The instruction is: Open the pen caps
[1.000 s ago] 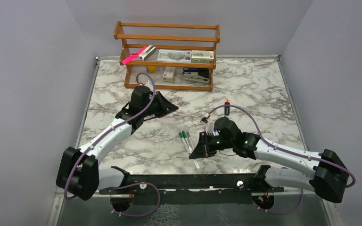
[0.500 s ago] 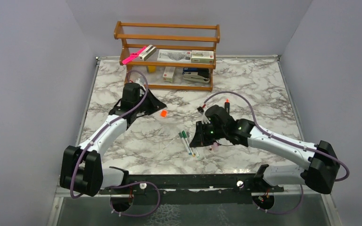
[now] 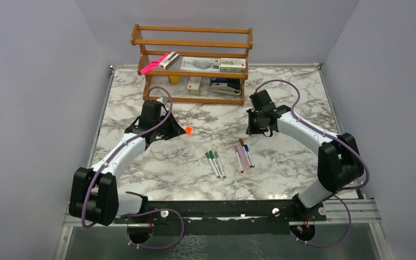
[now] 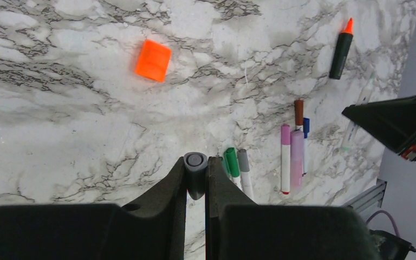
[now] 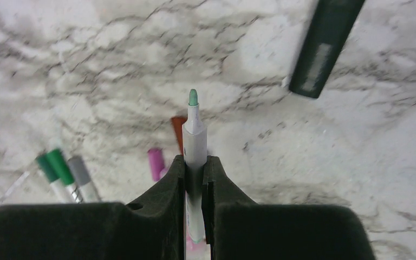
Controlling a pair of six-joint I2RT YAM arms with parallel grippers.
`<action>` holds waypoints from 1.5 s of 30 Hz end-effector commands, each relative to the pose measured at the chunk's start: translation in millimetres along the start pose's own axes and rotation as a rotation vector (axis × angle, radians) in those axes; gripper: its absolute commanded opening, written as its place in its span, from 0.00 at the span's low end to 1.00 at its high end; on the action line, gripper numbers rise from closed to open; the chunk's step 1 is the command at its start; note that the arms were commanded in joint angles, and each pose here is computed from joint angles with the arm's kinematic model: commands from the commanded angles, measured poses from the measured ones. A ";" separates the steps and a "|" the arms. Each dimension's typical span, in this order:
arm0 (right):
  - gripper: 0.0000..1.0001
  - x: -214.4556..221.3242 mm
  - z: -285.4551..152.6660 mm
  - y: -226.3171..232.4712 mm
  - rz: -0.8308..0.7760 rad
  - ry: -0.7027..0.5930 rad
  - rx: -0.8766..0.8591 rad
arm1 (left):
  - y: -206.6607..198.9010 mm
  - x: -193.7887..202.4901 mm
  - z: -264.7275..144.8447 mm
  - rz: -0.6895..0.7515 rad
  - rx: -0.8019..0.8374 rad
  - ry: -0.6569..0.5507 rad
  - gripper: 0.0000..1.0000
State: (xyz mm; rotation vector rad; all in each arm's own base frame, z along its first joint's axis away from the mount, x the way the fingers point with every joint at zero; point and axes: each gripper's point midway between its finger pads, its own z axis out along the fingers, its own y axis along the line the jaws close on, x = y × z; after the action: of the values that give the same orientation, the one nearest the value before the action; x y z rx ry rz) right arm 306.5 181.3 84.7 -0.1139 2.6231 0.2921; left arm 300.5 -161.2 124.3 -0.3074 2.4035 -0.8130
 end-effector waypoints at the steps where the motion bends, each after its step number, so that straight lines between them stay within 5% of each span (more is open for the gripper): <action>1: 0.01 -32.7 15.8 -38.3 -0.049 -0.044 0.164 | 23.6 6.1 9.4 0.032 -0.078 0.028 0.00; 9: 0.02 -54.5 53.8 -70.8 -0.051 -0.011 0.305 | 32.2 6.0 20.1 0.054 -0.102 0.062 0.00; 19: 0.25 -62.7 63.3 -81.2 -0.054 0.010 0.342 | 44.3 3.4 31.2 0.084 -0.133 0.098 0.00; 25: 0.34 -65.0 47.1 -74.5 -0.045 -0.008 0.306 | 47.9 1.2 38.5 0.097 -0.144 0.113 0.00; 45: 0.35 -22.0 -46.6 -17.9 0.018 -0.086 -0.083 | 60.7 -32.6 79.1 0.131 -0.213 0.072 0.13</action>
State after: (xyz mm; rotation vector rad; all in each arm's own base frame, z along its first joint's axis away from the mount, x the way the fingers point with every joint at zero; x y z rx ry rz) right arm 322.9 141.3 129.9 -0.0930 2.5233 0.2627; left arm 349.2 -144.3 51.3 -0.2128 2.5849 -0.5783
